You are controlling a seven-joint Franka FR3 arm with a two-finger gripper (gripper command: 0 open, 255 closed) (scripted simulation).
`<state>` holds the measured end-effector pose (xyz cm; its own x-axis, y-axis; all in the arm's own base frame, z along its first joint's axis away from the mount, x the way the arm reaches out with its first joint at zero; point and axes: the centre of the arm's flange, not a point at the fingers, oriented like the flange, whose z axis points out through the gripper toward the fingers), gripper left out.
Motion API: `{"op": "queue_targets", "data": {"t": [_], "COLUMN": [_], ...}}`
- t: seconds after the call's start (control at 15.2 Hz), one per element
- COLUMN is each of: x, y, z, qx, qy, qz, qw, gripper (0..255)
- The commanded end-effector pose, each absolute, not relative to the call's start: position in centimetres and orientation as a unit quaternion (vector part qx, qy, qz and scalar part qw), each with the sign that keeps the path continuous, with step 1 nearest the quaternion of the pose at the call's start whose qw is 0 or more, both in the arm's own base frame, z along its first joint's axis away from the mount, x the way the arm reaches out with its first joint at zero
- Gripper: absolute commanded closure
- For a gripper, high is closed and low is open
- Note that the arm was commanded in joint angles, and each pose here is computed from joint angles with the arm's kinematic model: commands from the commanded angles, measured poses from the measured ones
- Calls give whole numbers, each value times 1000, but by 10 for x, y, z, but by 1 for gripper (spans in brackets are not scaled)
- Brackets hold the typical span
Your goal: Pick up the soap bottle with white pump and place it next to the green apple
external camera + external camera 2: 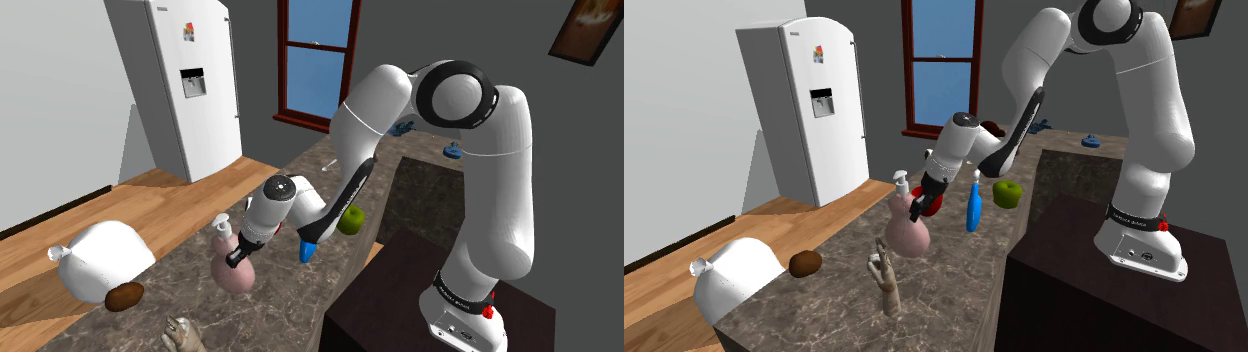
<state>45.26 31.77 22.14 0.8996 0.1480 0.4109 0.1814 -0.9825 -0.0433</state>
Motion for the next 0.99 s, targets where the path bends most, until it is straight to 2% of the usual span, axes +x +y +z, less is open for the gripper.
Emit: {"op": "queue_targets", "data": {"t": [0.0,0.26,0.92], "x": [452,452,452], "y": [318,318,318], "z": [221,221,274], "qx": [-974,-974,-974], "qy": [-85,-85,-85], "qz": [-207,-207,-207], "qw": [40,40,40], "gripper": [255,255,255]}}
